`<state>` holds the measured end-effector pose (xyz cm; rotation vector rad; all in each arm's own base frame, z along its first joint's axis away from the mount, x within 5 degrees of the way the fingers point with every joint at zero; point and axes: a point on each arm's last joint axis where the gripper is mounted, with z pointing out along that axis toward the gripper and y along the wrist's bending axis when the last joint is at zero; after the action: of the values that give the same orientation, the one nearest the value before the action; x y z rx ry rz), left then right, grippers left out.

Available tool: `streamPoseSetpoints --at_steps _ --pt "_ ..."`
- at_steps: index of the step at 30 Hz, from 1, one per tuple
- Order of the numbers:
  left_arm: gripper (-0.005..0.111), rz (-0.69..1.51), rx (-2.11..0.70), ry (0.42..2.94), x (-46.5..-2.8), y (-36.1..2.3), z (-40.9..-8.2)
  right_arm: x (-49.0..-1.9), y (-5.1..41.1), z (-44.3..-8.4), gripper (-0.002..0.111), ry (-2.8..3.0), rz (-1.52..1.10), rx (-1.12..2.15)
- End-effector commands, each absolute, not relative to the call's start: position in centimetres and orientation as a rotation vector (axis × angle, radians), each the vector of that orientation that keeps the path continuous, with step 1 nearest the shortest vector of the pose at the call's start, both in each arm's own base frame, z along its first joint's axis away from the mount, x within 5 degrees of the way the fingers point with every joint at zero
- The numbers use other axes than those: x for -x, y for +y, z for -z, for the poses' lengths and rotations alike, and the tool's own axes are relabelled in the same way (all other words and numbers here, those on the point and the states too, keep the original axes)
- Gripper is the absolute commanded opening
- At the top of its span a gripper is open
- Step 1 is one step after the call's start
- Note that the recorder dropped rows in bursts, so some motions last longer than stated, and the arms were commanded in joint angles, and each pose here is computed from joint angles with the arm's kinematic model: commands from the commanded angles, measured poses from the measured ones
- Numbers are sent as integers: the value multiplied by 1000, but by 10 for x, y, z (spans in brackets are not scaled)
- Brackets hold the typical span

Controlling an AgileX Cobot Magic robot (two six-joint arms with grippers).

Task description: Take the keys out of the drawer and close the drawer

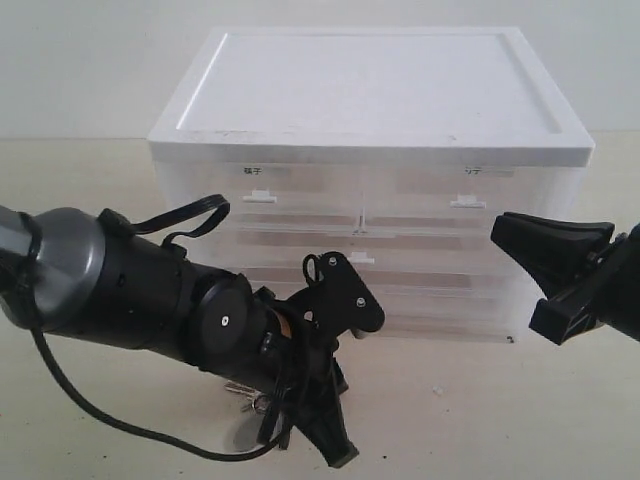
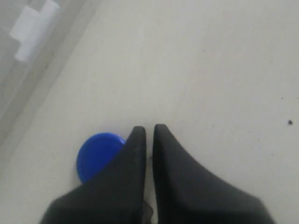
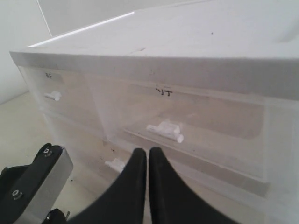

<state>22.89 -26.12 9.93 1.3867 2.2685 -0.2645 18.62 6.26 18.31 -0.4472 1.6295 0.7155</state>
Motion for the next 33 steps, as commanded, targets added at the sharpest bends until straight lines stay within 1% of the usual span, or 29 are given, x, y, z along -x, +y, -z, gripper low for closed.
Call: streamPoseSetpoints --at_steps 1,6,11,14,16,23,28,33 --pt "4 270 -1447 2301 -225 -260 -96 -187 62 -184 0 1622 -719 442" --pt "4 301 -1438 2266 -214 -250 -126 -187 62 -184 0 1624 -720 440" --pt "4 312 -1295 2154 -202 -230 -161 -187 62 -184 0 1624 -720 440" --pt "4 336 -1182 2192 -197 -214 -171 -187 62 -184 0 1626 -719 440" --pt "4 328 -1129 2240 -200 -205 -166 -187 62 -184 0 1626 -719 440" --pt "4 245 -1026 2455 -218 -177 -123 -188 62 -181 0 1655 -708 442" --pt "4 218 -1046 2533 -218 -176 -99 -188 61 -181 0 1660 -705 440" --pt "4 211 -1052 2552 -218 -175 -93 -188 61 -181 0 1655 -704 435"
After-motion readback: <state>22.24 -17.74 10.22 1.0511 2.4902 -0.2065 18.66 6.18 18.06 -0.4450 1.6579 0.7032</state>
